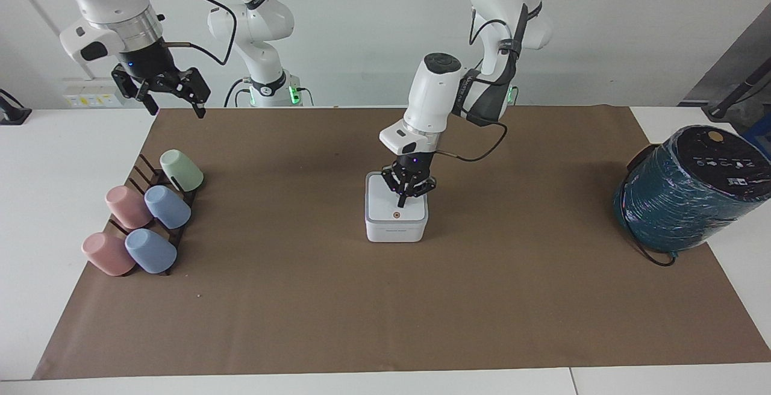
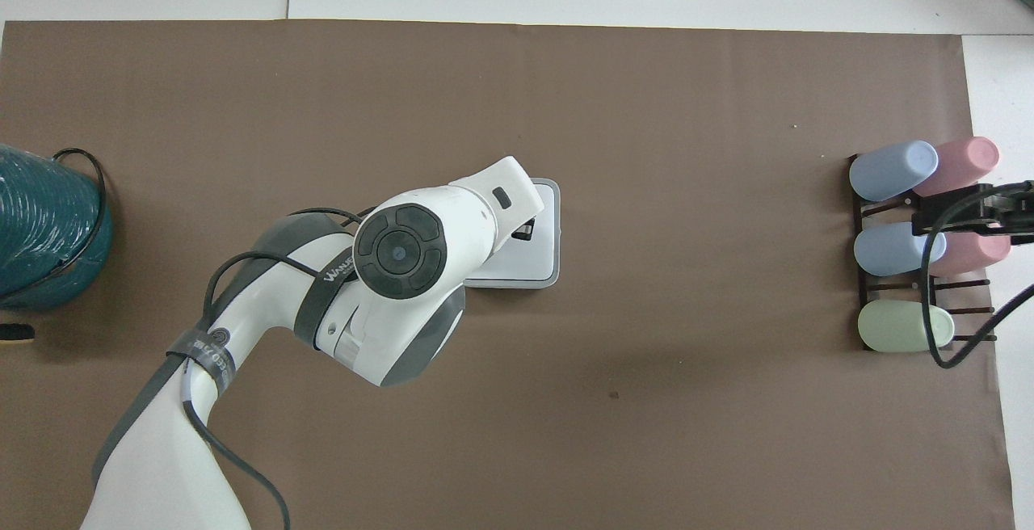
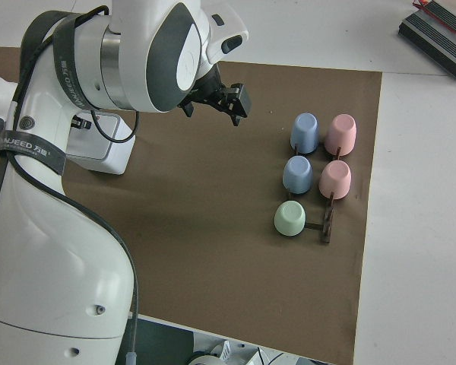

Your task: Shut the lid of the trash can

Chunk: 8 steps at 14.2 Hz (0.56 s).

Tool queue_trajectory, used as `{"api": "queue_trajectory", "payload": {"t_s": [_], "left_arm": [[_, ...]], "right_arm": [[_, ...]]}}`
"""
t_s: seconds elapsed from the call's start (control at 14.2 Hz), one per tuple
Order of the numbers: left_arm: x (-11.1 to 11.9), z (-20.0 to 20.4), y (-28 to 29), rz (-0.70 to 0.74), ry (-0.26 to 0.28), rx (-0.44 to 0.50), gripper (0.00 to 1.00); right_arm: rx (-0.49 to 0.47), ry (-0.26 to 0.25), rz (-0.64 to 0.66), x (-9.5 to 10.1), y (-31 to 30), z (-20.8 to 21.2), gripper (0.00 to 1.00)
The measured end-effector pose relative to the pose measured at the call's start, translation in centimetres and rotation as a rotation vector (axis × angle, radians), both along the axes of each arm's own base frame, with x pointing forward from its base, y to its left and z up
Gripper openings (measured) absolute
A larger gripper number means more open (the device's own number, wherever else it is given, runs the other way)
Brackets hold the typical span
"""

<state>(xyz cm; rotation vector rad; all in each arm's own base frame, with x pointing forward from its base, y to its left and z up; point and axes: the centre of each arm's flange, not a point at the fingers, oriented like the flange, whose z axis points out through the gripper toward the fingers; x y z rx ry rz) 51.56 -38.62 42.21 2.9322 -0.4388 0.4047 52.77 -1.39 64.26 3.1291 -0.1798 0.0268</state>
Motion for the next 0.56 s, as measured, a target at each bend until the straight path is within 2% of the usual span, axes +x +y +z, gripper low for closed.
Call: {"api": "queue_trajectory", "payload": {"t_s": [0.21,0.42,0.49,0.56], "left_arm": [[-1.0,3.7,2.2,0.019,0.06,0.046,0.01],[-0.4,7.8,8.5,0.09,0.107,0.083,0.03],[-0.1,8.8,10.9,0.096,0.116,0.095,0.06],[0.1,9.7,13.3,0.091,0.123,0.108,0.15]], "right_arm": [[0.0,0.0,0.0,0.0,0.0,0.0,1.0],[0.0,0.0,0.0,0.0,0.0,0.0,1.0],[0.0,0.0,0.0,0.0,0.0,0.0,1.0],[0.0,0.0,0.0,0.0,0.0,0.0,1.0]]}}
